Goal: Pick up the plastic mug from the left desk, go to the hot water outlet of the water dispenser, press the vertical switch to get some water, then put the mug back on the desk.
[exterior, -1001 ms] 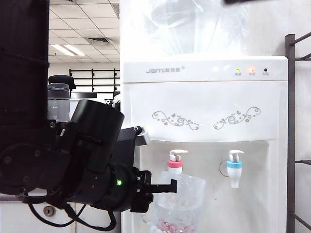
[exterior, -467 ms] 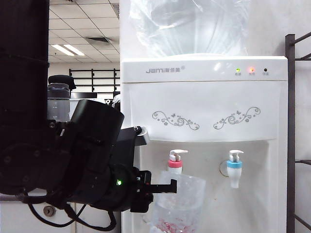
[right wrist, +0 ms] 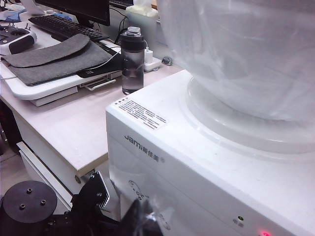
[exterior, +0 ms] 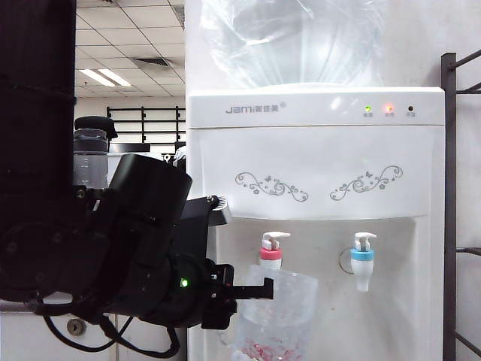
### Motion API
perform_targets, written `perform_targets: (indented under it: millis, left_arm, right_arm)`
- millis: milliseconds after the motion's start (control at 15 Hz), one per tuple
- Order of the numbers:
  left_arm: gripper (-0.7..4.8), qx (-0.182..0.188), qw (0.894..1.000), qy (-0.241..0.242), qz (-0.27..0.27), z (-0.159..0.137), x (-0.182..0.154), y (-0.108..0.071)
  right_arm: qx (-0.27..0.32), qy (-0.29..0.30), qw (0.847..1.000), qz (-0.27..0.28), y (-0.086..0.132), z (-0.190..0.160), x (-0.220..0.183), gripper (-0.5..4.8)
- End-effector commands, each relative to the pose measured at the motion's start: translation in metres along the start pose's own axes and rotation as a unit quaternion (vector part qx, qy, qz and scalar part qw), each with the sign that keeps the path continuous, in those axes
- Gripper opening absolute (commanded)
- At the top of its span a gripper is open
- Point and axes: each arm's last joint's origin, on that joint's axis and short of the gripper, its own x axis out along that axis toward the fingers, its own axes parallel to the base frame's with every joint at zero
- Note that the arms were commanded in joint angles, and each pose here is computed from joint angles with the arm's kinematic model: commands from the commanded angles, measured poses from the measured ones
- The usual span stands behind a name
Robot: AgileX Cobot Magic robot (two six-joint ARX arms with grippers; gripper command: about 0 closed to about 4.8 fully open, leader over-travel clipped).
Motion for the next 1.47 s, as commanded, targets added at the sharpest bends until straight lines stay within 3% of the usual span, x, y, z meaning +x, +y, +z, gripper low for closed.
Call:
perform_targets:
  millis: [67,401,935,1469]
  left_arm:
    - [-0.05,-0.03,0.996,-0.082,0.003,0.021,0.001,-0.002]
    - [-0.05,0.006,0.996,-0.088,-0.014,0.019,-0.005,-0.009]
    - [-0.05,0.011,0.997,-0.074,-0.024,0.004,-0.024,-0.005]
    - [-0.05,0.001,0.995,-0.101,-0.011,0.014,-0.016,-0.008]
  right_arm:
    - [0.002,-0.008,1.0,-0.001,0.0,0.002,-0.001,-0.05]
    - [0.002,-0.008,1.0,-0.001,0.0,0.002,-0.001,-0.05]
    - [0.003,-0.007,1.0,-0.001,0.0,0.002,0.0,-0.05]
    - [0.003,-0.007,1.0,-0.001,0.0,0.002,0.0,-0.05]
